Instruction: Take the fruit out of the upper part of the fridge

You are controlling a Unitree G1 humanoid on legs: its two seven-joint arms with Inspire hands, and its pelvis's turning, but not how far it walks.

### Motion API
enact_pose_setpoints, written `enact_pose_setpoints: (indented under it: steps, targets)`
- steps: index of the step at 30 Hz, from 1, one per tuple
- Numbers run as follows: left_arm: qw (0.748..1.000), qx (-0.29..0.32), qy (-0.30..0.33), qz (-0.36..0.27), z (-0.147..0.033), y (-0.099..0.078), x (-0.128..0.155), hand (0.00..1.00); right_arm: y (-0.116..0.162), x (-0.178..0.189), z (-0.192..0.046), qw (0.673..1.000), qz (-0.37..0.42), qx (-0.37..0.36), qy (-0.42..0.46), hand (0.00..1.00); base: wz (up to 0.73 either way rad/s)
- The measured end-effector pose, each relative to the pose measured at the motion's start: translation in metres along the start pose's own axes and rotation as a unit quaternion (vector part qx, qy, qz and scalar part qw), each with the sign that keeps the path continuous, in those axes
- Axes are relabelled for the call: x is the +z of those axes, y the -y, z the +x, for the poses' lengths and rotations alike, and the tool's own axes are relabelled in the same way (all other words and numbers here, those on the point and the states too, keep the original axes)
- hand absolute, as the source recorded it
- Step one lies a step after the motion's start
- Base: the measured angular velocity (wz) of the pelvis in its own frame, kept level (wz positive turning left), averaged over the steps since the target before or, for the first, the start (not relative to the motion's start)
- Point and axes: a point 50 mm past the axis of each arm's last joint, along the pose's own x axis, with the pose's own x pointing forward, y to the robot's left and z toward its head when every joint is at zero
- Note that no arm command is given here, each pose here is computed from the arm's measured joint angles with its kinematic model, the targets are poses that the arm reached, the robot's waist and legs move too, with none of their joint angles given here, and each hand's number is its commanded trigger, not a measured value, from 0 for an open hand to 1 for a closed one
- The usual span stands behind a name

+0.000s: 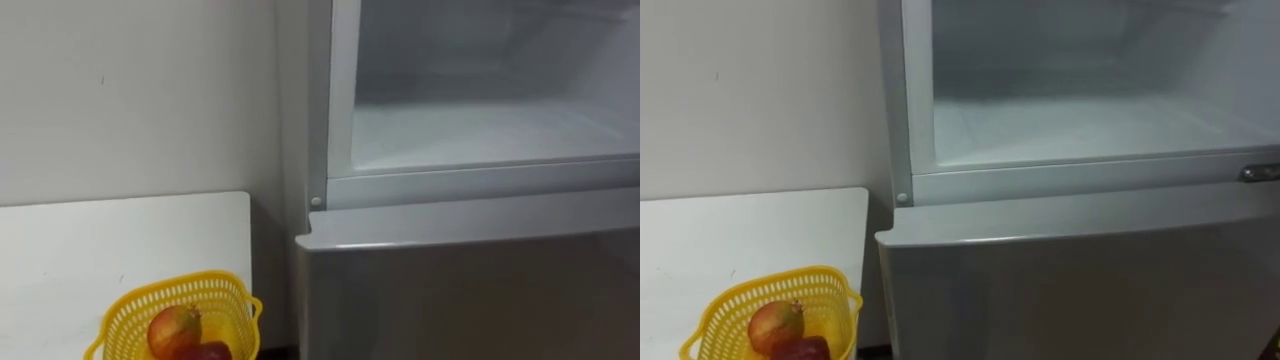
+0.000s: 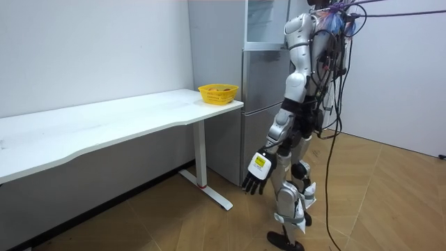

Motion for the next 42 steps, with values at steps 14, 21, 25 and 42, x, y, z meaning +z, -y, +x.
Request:
enact_pose_setpoints:
  steps: [14,21,25,42]
  targets:
    - [1.000,-0.005,0.008,-0.002,0.002,0.004,0.004,0.00,-0.009,0.008,-0.004,0.992,-0.089,0.038,0.078,0.00,0.00]
    - [1.000,-0.009,0.010,-0.002,0.002,0.006,0.005,0.00,-0.023,0.011,-0.010,0.986,-0.110,0.075,0.103,0.00,-0.03]
    - [1.000,-0.018,0.012,0.011,0.003,0.004,0.008,0.00,-0.049,0.026,-0.011,0.975,-0.072,0.160,0.140,0.00,0.04]
    - [0.998,-0.020,-0.031,0.055,0.004,-0.005,0.003,0.00,-0.084,-0.022,-0.024,0.905,-0.111,0.409,0.028,0.00,0.00]
